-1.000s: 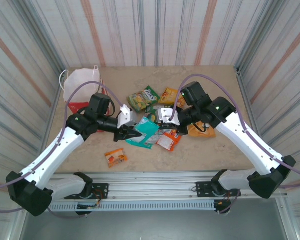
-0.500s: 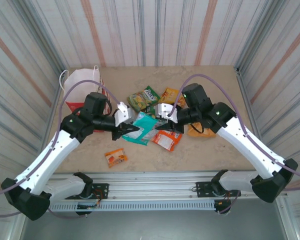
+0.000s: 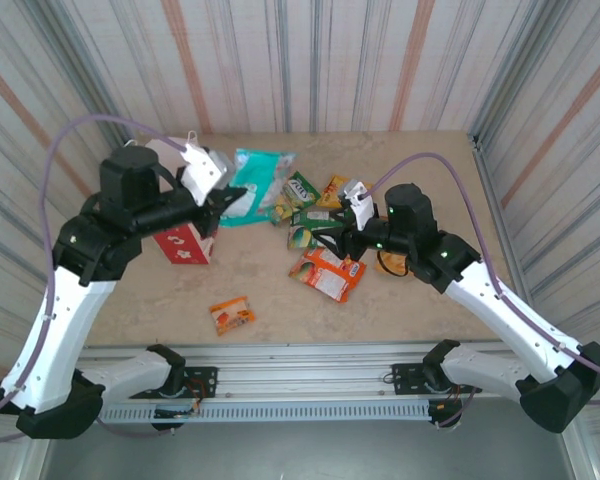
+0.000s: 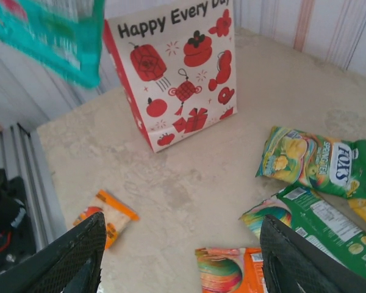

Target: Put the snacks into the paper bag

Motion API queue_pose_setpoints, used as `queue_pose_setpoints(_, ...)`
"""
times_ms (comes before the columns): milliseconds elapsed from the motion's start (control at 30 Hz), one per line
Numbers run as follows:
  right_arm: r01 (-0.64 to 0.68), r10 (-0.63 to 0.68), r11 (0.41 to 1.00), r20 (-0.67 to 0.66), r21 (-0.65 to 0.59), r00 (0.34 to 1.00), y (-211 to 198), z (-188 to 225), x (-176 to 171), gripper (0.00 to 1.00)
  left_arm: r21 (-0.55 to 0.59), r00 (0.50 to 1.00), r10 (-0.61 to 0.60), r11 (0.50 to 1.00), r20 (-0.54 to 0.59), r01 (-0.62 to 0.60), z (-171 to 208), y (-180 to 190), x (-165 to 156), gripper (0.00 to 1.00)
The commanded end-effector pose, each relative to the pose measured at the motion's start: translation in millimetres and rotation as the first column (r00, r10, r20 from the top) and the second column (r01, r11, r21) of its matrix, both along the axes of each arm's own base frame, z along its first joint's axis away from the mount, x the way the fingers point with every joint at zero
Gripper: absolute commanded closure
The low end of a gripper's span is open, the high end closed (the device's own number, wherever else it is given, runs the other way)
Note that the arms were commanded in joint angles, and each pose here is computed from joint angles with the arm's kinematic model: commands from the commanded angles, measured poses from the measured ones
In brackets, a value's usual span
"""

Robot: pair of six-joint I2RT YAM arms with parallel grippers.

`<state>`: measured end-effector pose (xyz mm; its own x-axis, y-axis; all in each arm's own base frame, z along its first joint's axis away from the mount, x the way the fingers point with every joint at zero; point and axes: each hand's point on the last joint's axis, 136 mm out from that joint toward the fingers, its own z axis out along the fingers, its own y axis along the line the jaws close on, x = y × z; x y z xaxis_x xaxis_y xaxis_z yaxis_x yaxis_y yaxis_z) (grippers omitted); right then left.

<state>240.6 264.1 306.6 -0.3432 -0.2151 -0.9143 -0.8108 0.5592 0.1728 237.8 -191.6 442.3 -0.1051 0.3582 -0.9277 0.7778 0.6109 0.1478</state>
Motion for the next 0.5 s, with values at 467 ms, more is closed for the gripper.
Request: queue_pose_setpoints(467,0.013,-0.015,1.000,-0.192,-0.016,0.981,37.0,-40.1,-4.3,0.32,-0.218,0.742,0.670,0.719,-0.036,-0.660,62.6,164.2,71.7,1.00)
